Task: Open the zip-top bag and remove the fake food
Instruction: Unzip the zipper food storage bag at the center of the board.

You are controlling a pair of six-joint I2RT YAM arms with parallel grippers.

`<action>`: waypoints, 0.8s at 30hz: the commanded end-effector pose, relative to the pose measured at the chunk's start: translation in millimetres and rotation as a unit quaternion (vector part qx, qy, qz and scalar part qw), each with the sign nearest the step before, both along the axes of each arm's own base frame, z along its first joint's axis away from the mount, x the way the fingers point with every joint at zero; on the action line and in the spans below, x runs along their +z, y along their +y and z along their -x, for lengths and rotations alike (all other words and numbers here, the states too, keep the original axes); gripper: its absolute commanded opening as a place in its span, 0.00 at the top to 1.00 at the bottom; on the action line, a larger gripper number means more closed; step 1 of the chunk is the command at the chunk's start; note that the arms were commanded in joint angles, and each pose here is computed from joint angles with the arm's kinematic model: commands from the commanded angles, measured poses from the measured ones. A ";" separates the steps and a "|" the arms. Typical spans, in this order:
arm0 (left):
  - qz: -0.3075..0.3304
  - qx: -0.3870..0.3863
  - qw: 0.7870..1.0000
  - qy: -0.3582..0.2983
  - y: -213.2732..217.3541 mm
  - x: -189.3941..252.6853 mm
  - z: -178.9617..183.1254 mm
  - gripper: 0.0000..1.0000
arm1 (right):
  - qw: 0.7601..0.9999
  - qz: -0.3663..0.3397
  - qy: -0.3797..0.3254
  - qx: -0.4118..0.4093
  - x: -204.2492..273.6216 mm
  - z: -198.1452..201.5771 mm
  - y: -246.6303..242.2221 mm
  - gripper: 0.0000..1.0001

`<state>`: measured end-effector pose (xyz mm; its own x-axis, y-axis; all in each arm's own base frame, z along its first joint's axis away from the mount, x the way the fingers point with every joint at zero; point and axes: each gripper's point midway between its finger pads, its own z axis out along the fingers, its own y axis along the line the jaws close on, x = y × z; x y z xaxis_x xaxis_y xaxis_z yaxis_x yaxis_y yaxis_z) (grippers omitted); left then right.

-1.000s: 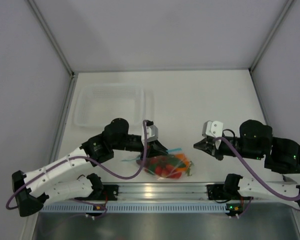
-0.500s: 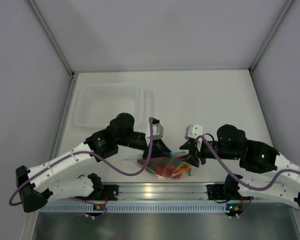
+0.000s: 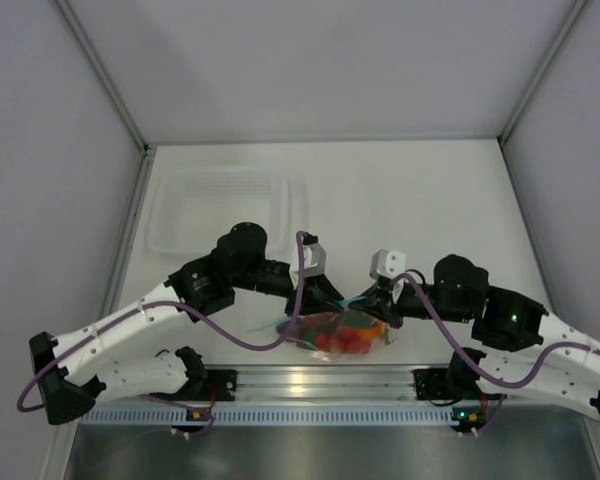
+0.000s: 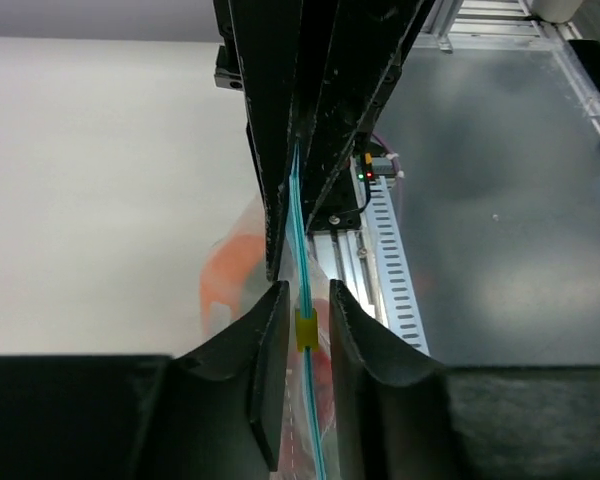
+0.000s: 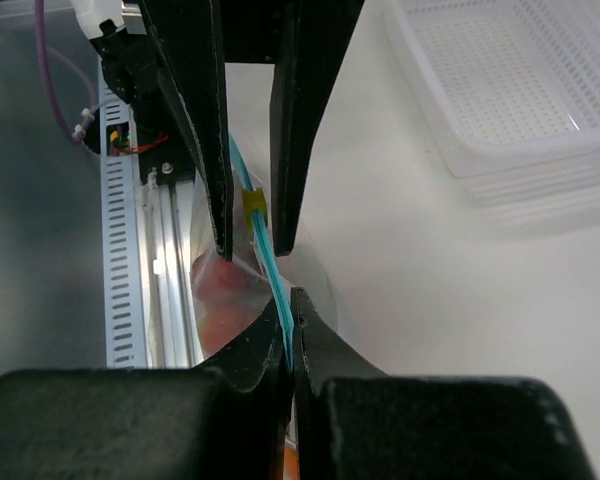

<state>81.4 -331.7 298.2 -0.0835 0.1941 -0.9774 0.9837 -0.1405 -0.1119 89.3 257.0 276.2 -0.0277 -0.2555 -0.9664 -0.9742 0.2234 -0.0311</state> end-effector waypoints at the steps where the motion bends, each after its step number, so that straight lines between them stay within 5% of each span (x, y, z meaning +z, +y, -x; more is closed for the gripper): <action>1: 0.029 0.018 0.999 -0.040 -3.7 31.2 -11.1 0.70 | 0.999 -0.011 -0.028 -0.011 21.2 -8.1 0.1 1.00; 4: 0.010 0.025 0.999 -0.035 -5.3 30.6 -15.1 0.56 | 0.999 0.014 -0.028 -0.014 19.3 -9.9 -2.8 1.00; 24: -0.131 0.055 0.990 -0.014 -0.2 2.4 -34.2 0.58 | 0.996 0.076 -0.026 -0.032 10.7 -18.3 -9.8 1.00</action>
